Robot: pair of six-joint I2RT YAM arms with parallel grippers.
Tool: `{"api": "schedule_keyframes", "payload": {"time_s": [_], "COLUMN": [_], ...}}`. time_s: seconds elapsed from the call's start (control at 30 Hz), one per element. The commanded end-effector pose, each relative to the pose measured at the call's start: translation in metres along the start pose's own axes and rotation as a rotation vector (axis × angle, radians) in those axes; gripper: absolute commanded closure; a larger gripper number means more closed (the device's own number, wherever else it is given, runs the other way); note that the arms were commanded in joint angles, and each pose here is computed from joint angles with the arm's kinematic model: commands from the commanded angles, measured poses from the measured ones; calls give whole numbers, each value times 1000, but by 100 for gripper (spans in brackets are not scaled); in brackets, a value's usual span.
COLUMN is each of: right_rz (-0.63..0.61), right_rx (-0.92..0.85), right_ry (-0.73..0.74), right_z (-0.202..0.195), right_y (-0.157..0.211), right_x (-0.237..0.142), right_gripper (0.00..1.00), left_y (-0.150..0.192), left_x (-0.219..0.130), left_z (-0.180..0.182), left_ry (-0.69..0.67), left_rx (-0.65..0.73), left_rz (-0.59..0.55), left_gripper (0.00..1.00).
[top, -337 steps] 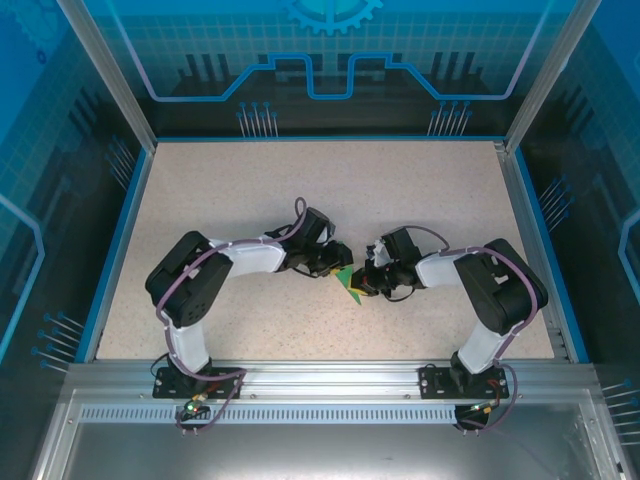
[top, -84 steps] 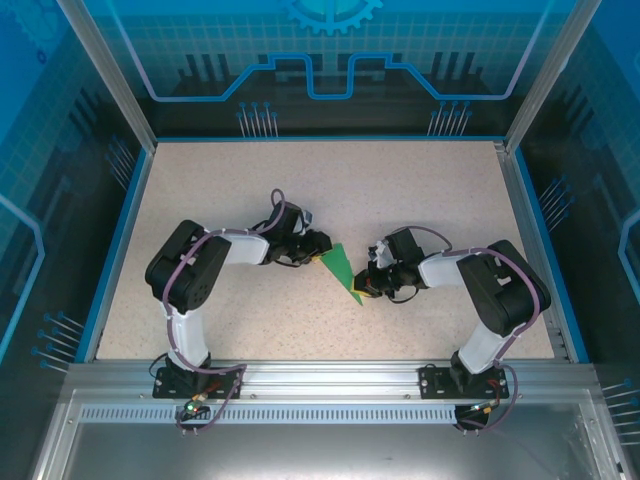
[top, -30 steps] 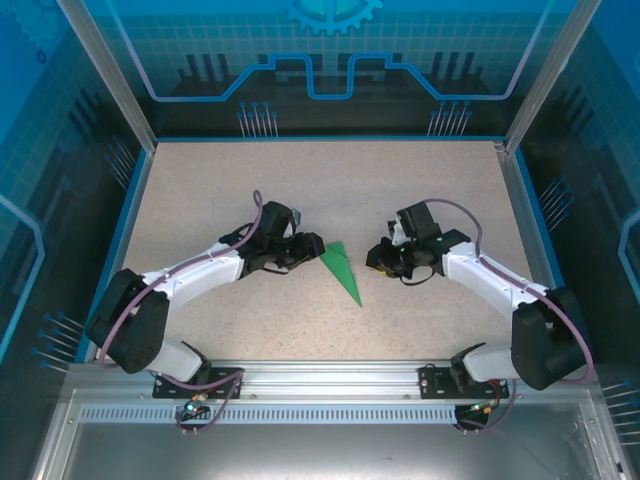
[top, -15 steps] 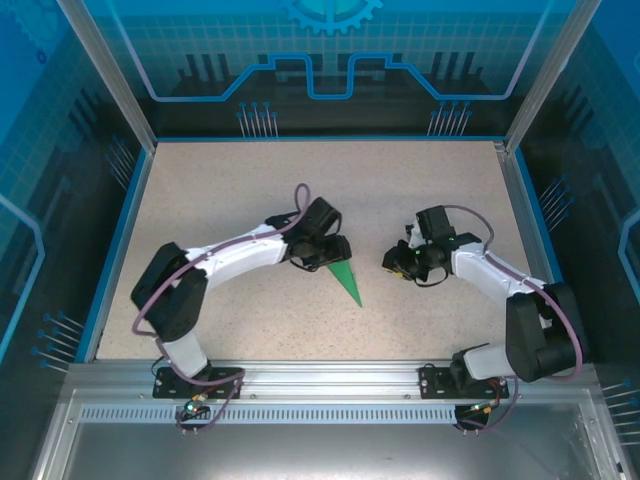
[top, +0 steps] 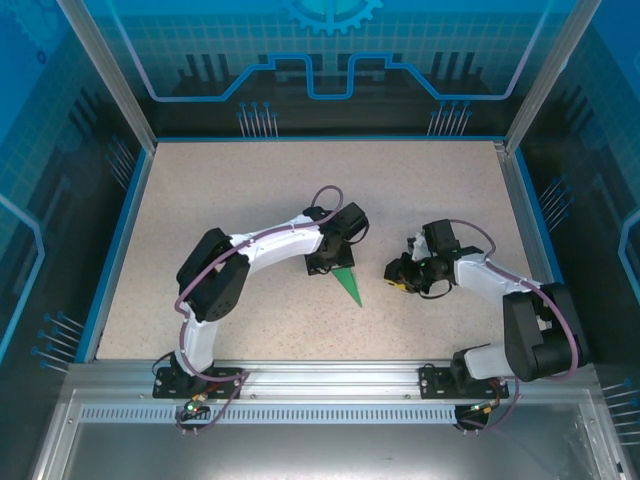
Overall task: Fold a paper plane with a square sheet of paper (pick it up from the middle)
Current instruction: Move a paper plane to the center of the table.
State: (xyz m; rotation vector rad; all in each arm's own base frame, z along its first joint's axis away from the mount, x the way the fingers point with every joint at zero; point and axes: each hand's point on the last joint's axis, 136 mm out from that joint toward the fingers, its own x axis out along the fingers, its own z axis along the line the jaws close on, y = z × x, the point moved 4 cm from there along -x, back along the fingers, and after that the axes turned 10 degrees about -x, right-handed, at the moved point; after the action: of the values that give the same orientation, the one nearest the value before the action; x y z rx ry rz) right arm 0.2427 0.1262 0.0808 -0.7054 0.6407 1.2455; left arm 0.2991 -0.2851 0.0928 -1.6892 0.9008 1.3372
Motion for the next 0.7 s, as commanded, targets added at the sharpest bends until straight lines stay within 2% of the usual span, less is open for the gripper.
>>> {"api": "schedule_keyframes", "payload": {"time_s": [0.0,0.07,0.23,0.53,0.67], "right_rz": [-11,-7,14,27,37], "right_rx": [-46,-52,-62,-64,-73], "right_ry": [-64,-64,-71,-59,-59], "right_z": [10,11,15,14,16], "right_y": [-3,-3,-2,1,3], "right_x": [-4,-3,3,7,8], "right_gripper": [72,71,71,70,70], "left_y": [-1,-1,0,3,4], "left_x": [-9,-12,-12,3,4], "left_z": [-11,-16,-29,-21,-17], "left_ry": [24,43,63,-24,-29], "left_rx": [3,10,41,50,44], "left_rz": [-12,-16,-11,11,17], "left_gripper": [31,27,26,33,43]}}
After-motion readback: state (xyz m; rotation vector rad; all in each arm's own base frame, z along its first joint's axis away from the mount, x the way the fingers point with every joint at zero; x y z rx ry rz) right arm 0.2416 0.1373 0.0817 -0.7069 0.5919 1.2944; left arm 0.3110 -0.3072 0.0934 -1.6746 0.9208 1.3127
